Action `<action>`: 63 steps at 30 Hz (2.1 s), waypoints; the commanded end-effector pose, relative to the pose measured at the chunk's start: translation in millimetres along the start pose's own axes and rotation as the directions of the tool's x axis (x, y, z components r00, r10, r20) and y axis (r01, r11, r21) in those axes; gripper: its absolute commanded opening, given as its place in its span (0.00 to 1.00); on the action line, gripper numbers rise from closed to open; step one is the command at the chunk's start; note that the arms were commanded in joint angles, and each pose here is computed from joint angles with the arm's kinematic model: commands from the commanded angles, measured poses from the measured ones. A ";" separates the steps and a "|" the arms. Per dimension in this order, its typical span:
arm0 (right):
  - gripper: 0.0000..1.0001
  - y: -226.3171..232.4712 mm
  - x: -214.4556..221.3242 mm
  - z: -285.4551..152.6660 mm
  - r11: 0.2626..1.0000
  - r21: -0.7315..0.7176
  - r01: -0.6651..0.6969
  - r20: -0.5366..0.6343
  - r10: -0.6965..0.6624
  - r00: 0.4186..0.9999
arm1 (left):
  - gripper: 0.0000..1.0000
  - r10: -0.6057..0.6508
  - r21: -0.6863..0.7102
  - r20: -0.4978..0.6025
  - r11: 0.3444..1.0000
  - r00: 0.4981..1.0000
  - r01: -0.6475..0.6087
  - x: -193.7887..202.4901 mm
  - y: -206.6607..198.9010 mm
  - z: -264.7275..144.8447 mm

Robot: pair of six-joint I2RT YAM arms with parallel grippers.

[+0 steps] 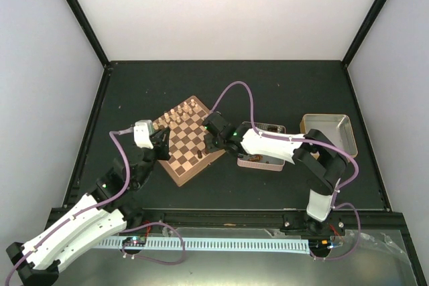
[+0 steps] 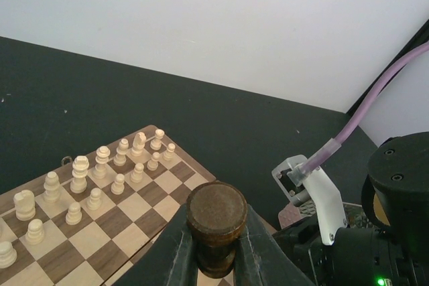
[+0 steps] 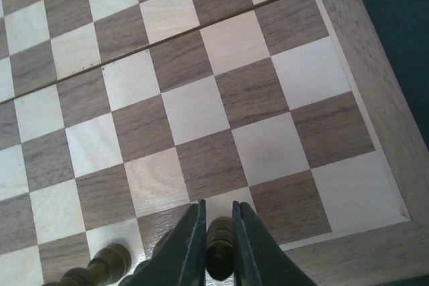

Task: Set up the chess pieces on the board
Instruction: Place the chess piece on the chessboard.

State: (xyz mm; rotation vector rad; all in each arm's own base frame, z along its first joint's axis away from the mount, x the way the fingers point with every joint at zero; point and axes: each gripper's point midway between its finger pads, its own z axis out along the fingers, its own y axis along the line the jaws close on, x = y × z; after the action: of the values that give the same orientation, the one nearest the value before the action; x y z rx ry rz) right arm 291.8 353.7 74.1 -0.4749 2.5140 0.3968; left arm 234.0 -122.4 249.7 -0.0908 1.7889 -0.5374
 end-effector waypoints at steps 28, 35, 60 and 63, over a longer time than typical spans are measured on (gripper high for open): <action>0.63 35.7 -49.8 -219.7 0.830 -0.550 0.095 0.133 -0.026 0.991 | 0.04 0.326 0.647 -0.124 0.743 0.937 -0.172 28.4 -143.9 19.7; 0.62 21.6 -34.6 -230.1 0.856 -0.510 0.091 0.129 -0.028 0.991 | 0.04 0.397 0.755 -0.057 0.618 0.916 -0.221 30.1 -174.0 26.1; 0.26 13.3 -26.3 -190.2 0.902 -0.426 -0.065 -0.047 0.049 0.998 | 0.08 0.664 0.707 0.195 0.414 0.721 -0.573 36.0 -177.4 48.5; 0.25 14.0 -24.6 -185.4 0.901 -0.427 -0.078 -0.059 0.058 0.997 | 0.08 0.660 0.708 0.210 0.407 0.722 -0.577 33.3 -179.7 46.6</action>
State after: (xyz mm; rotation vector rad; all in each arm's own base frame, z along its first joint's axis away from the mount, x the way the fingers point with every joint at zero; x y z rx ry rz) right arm 221.5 305.1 251.0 -0.5900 2.4309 1.0144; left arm 224.4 -300.9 233.1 1.1967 1.5787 -0.7088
